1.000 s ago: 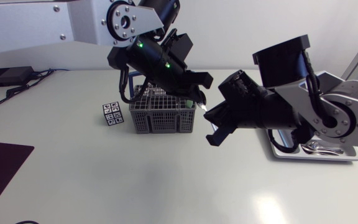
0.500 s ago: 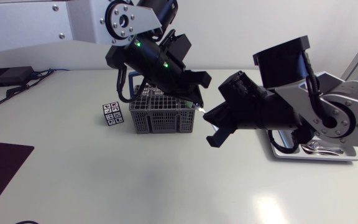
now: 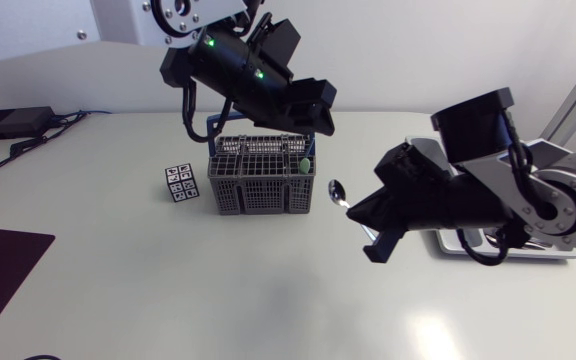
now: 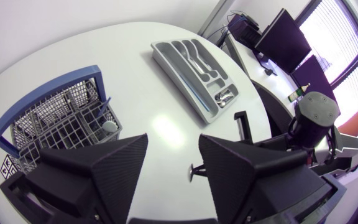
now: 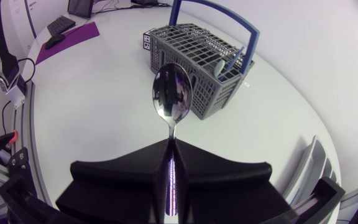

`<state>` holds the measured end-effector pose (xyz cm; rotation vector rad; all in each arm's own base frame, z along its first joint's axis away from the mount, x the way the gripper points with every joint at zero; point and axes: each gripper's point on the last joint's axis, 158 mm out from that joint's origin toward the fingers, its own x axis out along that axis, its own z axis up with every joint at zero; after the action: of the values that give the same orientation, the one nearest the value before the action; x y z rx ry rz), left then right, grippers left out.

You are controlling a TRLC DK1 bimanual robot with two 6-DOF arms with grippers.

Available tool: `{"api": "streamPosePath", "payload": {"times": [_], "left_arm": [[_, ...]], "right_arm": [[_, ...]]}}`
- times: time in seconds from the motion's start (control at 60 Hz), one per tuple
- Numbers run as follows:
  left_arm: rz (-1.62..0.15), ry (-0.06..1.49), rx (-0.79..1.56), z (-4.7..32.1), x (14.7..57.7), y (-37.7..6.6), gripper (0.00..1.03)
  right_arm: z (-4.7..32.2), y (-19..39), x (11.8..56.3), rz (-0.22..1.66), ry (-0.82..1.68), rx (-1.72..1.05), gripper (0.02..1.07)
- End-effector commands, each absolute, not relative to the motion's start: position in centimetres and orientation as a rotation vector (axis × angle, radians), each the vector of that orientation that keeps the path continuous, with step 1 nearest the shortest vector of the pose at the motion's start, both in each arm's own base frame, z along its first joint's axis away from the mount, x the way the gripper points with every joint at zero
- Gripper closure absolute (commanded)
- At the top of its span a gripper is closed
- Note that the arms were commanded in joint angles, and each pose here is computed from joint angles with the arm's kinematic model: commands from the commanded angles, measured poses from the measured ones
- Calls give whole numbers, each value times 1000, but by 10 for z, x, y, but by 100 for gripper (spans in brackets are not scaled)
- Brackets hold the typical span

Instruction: Transfer all utensils from the basket to the drawer tray.

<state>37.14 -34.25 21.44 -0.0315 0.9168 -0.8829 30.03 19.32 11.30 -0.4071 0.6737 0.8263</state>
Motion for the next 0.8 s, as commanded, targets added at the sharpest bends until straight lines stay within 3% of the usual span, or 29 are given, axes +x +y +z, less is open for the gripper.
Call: {"api": "streamPosePath", "payload": {"times": [0.0, 0.783], "left_arm": [[-861, 883, -42, 225, 384, -336, 41], [-719, 913, 100, 179, 396, -304, 41]], "right_arm": [[106, 172, 298, 830, 690, -424, 101], [66, -77, 326, 754, 814, -725, 101]]}}
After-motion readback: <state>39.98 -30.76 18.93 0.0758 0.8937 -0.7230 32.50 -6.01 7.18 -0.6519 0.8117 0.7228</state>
